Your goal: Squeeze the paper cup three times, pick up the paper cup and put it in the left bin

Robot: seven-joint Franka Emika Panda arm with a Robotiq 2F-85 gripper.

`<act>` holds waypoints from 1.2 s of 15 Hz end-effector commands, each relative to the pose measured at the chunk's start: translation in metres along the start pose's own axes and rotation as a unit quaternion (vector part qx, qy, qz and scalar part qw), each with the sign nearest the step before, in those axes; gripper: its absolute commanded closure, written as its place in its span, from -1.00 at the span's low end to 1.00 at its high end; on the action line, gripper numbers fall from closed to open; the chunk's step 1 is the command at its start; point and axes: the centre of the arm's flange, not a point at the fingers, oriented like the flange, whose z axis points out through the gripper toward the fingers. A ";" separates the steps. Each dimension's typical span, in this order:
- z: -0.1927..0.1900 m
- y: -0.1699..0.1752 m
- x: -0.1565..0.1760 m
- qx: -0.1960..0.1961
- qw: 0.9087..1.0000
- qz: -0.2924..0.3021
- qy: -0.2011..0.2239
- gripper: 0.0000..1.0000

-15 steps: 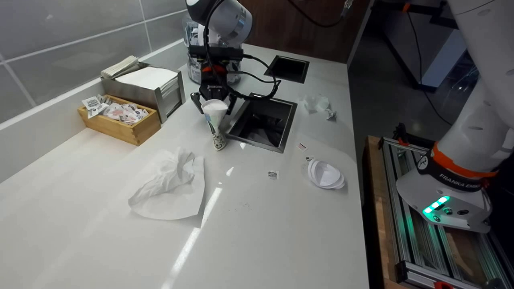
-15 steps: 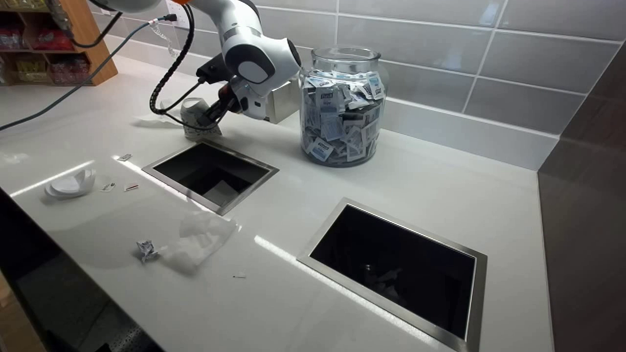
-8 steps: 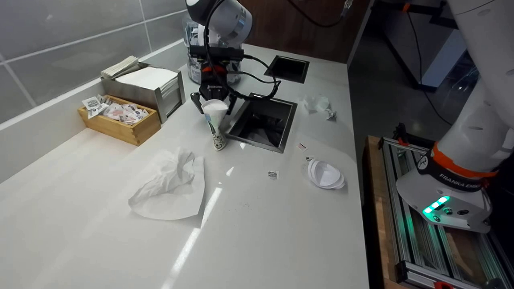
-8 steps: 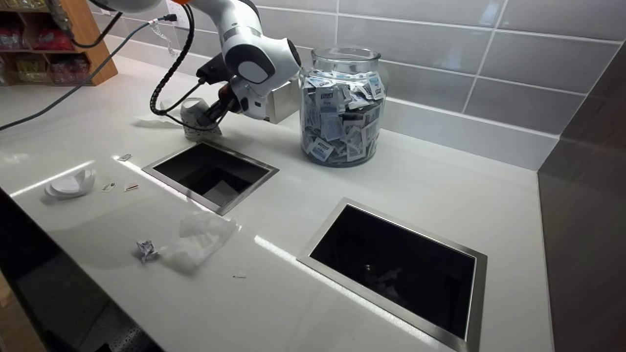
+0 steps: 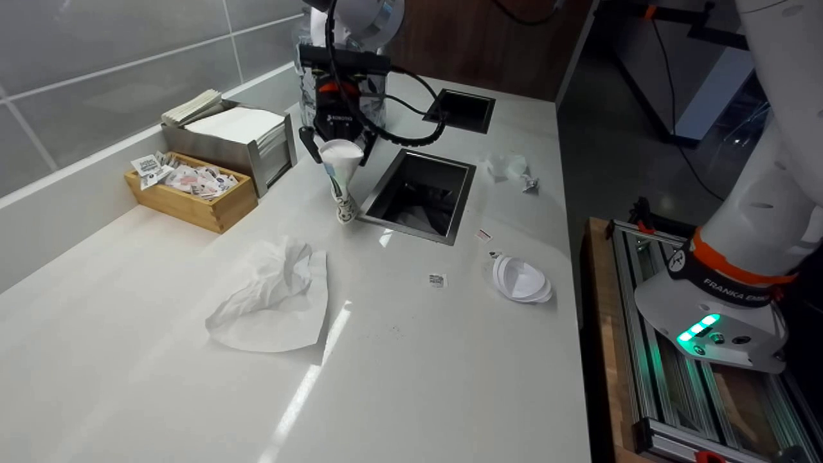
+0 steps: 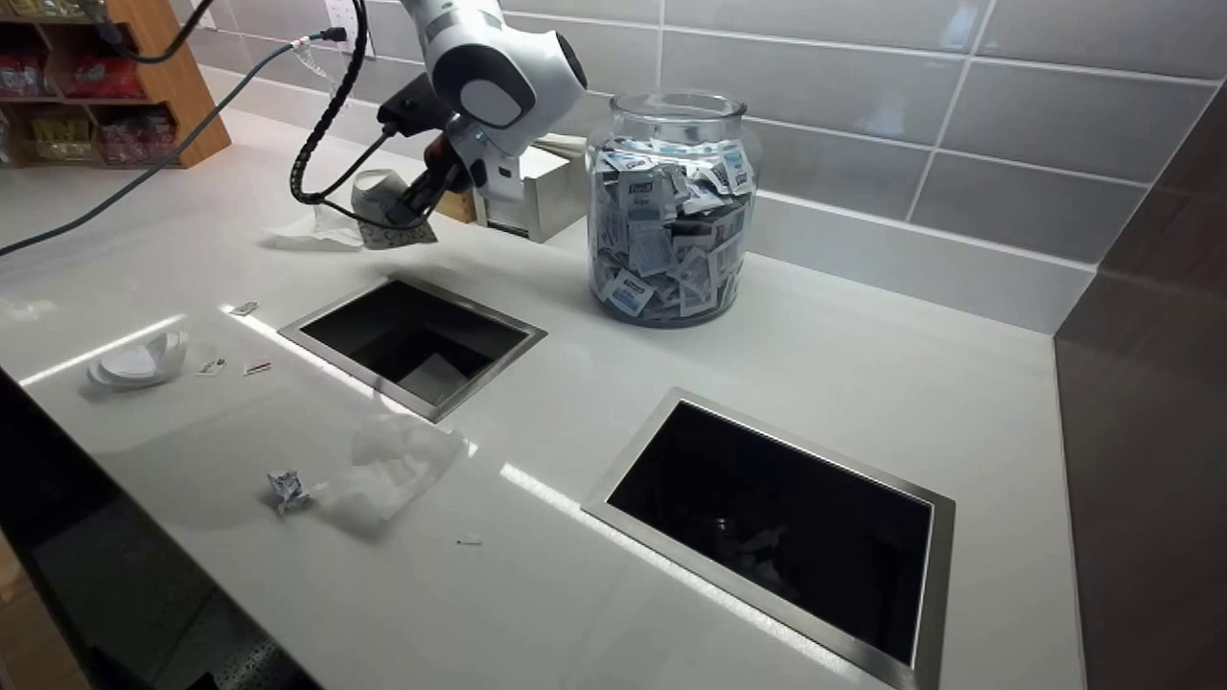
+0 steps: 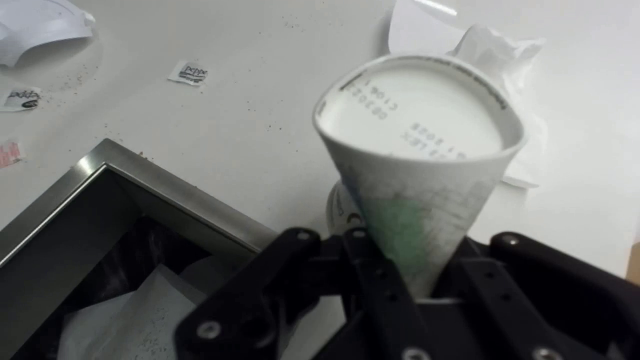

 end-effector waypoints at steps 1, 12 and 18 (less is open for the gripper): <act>-0.019 0.009 -0.046 -0.044 0.996 -0.002 0.072 0.95; -0.036 0.049 -0.099 -0.102 0.938 0.018 0.329 0.95; -0.024 0.076 -0.095 -0.070 0.918 0.070 0.383 0.95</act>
